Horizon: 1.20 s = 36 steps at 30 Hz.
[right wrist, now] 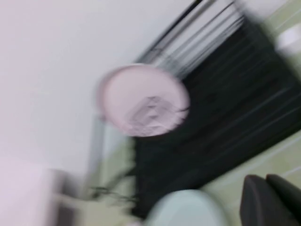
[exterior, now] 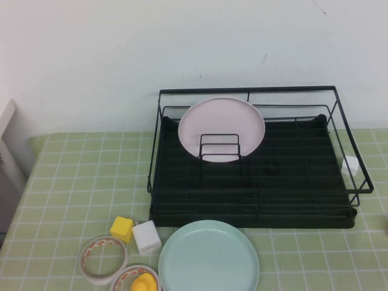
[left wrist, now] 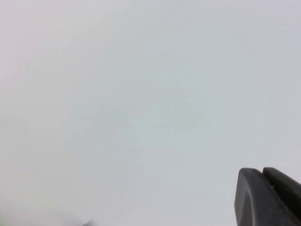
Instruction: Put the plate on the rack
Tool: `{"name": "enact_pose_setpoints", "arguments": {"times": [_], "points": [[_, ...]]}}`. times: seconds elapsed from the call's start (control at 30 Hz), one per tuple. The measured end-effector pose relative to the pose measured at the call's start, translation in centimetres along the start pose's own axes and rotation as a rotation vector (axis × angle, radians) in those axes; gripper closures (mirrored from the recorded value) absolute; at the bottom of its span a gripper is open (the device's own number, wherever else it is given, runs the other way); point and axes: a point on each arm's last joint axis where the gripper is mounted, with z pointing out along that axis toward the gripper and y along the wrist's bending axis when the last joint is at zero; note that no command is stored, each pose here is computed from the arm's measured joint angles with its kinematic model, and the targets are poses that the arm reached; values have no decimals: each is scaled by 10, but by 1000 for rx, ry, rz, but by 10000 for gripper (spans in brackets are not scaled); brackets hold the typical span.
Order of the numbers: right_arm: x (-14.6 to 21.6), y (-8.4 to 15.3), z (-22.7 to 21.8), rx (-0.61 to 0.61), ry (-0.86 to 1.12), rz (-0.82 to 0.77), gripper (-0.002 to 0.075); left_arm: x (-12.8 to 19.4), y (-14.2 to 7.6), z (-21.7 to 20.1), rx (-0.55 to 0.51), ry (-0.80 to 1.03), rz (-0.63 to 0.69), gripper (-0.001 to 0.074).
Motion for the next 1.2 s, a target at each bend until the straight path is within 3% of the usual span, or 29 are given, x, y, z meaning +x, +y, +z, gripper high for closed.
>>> {"name": "enact_pose_setpoints", "arguments": {"times": [0.1,0.23,0.57,0.77,0.9,1.07,1.2], "points": [[1,5,0,-53,9,116,728,-9,-7,-1,84,-98,-108,737],[-2,6,0,-70,-18,142,728,-12,-9,-2,115,-128,-178,738],[4,6,0,-69,38,-71,728,-13,-10,-2,123,-129,-236,738],[2,6,0,-66,19,-164,728,-12,-11,-2,138,-105,-362,738],[1,6,0,-63,4,-207,728,1,-11,-1,118,30,-284,737],[1,6,0,-64,5,-219,728,-1,-13,5,-68,125,-145,737],[1,6,0,-66,9,-239,728,0,-39,23,12,305,82,737]]}}
